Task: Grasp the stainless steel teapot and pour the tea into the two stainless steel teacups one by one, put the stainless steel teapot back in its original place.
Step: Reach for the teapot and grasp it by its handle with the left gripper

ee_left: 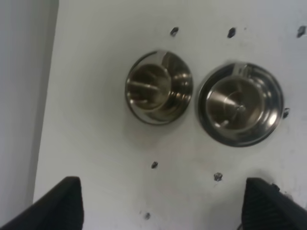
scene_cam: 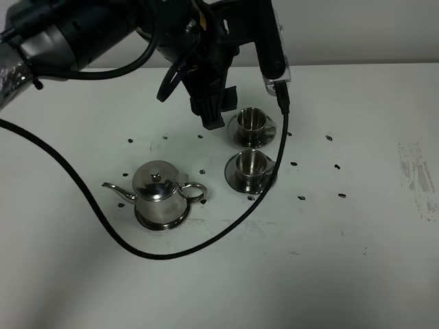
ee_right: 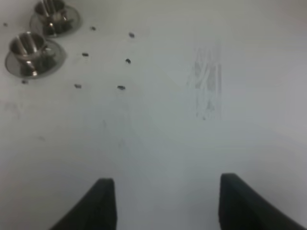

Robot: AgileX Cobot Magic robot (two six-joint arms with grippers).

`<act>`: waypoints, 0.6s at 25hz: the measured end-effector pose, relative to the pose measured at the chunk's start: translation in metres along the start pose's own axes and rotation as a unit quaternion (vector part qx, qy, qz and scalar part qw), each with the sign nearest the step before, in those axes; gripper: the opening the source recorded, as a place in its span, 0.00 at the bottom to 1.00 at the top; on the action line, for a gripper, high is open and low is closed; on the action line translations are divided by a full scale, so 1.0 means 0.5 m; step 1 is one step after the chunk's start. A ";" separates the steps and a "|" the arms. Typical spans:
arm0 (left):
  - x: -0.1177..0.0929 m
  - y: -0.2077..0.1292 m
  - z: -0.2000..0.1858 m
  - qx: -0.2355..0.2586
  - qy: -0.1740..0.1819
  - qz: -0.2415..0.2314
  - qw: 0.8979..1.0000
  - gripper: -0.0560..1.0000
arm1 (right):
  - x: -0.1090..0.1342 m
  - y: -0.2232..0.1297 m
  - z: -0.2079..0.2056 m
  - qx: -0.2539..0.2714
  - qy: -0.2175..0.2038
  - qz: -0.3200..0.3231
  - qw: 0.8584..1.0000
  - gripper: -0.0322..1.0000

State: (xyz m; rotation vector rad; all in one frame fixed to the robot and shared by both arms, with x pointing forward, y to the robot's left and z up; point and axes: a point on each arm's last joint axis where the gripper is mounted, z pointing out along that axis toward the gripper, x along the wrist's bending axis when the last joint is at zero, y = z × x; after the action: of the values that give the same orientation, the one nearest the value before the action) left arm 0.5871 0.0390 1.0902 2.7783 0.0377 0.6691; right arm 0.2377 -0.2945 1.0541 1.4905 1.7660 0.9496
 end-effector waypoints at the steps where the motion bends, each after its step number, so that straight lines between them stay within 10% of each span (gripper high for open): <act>1: -0.002 0.002 0.002 0.001 -0.001 0.003 1.000 0.67 | -0.001 0.000 0.000 -0.001 -0.003 -0.001 1.000 0.48; 15: -0.007 0.000 0.007 0.016 -0.010 0.010 1.000 0.67 | -0.004 0.001 0.001 0.000 -0.053 0.022 0.998 0.48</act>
State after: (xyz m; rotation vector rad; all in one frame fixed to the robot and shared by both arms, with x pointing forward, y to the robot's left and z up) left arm 0.5853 0.0379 1.0857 2.8184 0.0152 0.6519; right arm 0.2385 -0.2963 1.0543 1.5570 1.6639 0.8771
